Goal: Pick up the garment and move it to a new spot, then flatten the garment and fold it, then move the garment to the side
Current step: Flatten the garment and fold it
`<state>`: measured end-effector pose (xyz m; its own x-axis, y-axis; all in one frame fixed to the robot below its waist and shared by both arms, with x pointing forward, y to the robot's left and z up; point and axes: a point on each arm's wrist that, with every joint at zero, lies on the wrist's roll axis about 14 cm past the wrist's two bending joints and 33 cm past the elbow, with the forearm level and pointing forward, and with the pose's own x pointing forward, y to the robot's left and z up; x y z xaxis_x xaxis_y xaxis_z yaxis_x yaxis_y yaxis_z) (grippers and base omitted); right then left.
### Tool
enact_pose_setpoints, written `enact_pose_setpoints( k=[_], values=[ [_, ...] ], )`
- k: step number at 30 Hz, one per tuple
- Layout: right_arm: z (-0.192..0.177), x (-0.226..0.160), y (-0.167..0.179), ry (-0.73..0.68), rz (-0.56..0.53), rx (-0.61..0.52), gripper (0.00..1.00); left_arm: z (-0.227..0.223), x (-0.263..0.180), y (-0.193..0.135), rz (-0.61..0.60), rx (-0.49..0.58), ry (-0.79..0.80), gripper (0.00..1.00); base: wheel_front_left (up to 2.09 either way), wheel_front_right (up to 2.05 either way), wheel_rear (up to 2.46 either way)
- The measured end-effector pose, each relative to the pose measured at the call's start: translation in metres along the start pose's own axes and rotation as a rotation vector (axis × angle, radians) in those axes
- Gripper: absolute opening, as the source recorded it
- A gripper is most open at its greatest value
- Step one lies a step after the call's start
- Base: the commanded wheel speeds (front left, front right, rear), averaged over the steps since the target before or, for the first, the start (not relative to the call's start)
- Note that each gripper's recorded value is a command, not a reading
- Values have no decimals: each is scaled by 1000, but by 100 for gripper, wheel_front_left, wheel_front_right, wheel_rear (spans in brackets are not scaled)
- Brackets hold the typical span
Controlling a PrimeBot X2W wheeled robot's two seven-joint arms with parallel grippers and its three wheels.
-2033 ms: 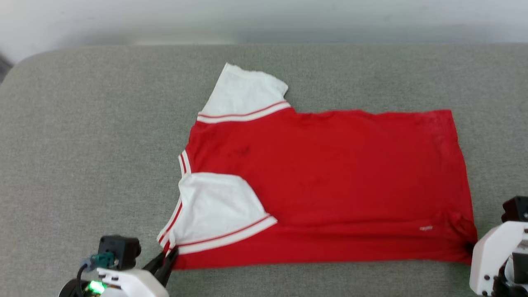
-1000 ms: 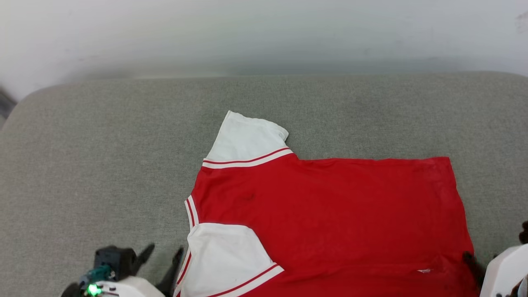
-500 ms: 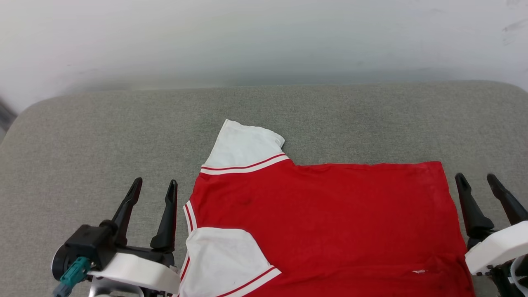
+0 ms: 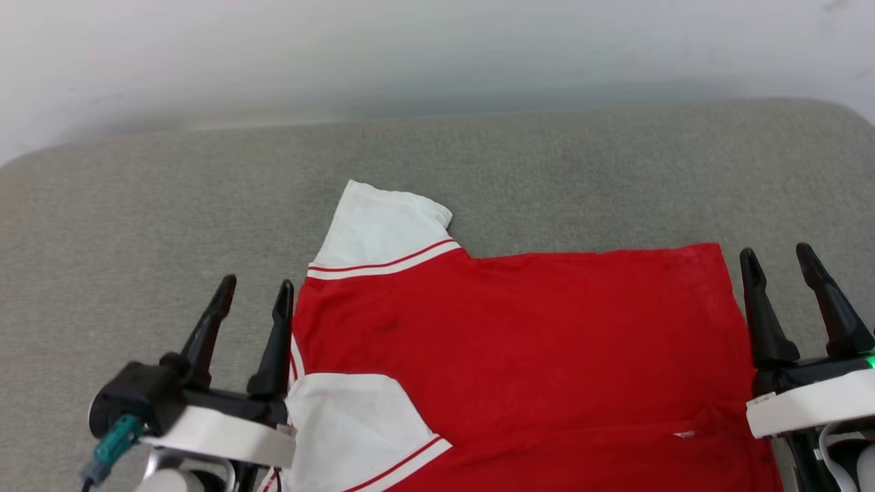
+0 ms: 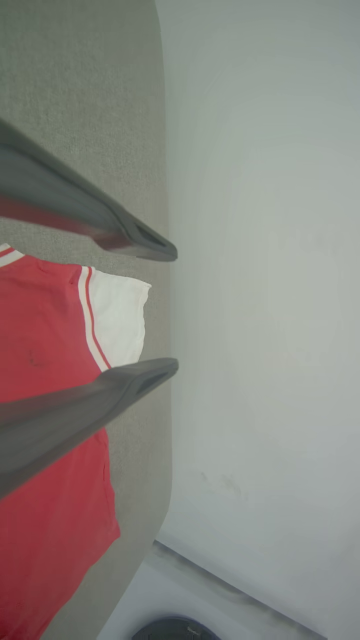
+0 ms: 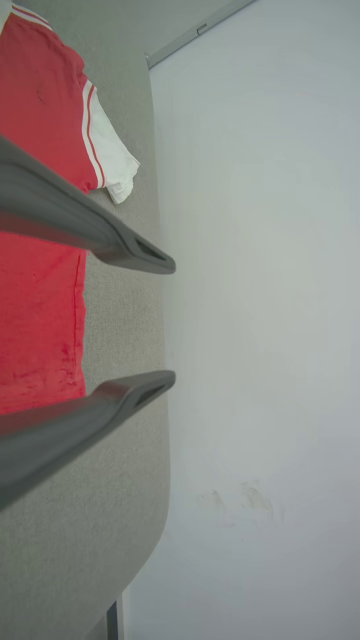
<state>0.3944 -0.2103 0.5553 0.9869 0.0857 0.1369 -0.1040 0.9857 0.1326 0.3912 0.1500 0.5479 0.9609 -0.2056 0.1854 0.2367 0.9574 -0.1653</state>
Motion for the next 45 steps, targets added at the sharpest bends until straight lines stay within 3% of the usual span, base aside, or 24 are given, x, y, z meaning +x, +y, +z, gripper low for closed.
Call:
enact_pose_setpoints(
  k=[5, 11, 22, 27, 31, 44, 45],
  values=[
    [-7, 6, -2, -6, -16, 8, 100, -15, 30, 0, -80, 10, 50, 100, 0, 0, 0],
    [-18, 13, -11, 12, -47, 14, 100, -29, 85, -12, -259, 91, 174, 100, 0, 0, 0],
    [-53, 12, -31, 85, -116, -4, 100, -105, 155, -4, -400, 196, 715, 100, 0, 0, 0],
    [-70, 5, -42, 131, -155, -8, 100, -142, 165, 19, -375, 205, 959, 100, 0, 0, 0],
    [-82, 0, -51, 167, -185, -15, 100, -168, 172, 28, -303, 133, 1095, 100, 0, 0, 0],
    [-107, -8, -58, 233, -221, -20, 100, -213, 175, 41, -241, 155, 1301, 100, 0, 0, 0],
    [-107, -9, -59, 235, -223, -20, 100, -214, 173, 40, -245, 148, 1315, 67, 0, 0, 0]
  ],
)
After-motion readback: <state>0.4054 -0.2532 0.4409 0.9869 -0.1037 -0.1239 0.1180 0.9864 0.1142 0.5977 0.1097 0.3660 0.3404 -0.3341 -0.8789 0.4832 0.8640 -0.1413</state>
